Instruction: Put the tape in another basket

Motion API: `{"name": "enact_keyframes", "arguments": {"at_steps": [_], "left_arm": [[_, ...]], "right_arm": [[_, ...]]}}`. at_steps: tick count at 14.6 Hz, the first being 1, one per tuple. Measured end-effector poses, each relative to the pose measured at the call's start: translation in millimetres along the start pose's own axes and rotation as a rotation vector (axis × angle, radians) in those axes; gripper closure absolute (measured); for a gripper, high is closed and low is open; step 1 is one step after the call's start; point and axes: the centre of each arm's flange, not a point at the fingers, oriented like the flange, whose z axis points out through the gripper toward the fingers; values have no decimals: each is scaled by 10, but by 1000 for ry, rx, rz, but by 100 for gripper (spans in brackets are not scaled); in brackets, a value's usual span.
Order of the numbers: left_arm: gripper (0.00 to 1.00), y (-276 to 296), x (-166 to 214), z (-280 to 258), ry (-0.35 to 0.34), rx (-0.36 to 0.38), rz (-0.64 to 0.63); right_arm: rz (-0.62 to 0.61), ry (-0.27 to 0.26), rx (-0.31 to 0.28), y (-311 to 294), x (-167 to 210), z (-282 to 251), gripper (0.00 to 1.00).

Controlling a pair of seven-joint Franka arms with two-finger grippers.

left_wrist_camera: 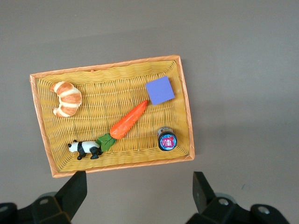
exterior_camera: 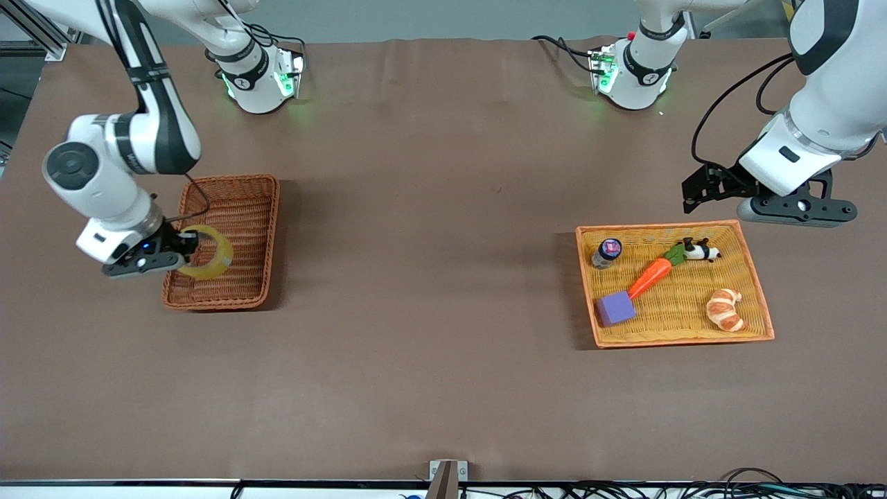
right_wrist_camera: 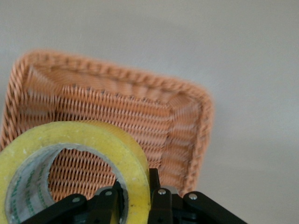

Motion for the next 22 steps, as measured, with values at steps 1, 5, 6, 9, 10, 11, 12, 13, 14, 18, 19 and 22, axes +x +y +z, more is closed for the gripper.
{"name": "enact_keyframes", "arguments": {"at_steps": [1, 5, 6, 9, 10, 11, 12, 13, 14, 18, 19, 22], "left_arm": [[0, 0, 0, 0, 0, 0, 0], [0, -10, 15, -61, 13, -1, -2], [0, -15, 20, -82, 17, -1, -3], [0, -20, 23, -98, 20, -1, -6], [0, -20, 21, -95, 18, -1, -6], [0, -21, 16, -91, 13, -1, -7], [0, -21, 12, -87, 9, -1, -7], [0, -25, 11, -84, 7, 0, -8], [0, -31, 11, -82, 6, 0, -9], [0, -47, 15, -69, 3, 0, -12], [0, -48, 16, -66, 2, 0, -12], [0, -48, 17, -63, 1, 0, -12]], "right_arm": [[-4, 31, 5, -69, -133, 133, 78], [0, 86, 18, -198, -501, 505, 78], [-2, 82, 18, -202, -518, 552, 78], [-9, 97, 15, -198, -528, 708, 78], [-9, 97, 15, -199, -538, 770, 73], [-7, 99, 13, -190, -538, 807, 62], [-3, 103, 10, -164, -528, 811, 53], [4, 118, 4, -111, -487, 770, 44], [12, 140, -6, -44, -411, 683, 33], [36, 191, -37, 229, -21, 40, 0], [46, 175, -41, 306, 66, -161, 0], [157, 52, -38, 540, 313, -851, 0]]}}
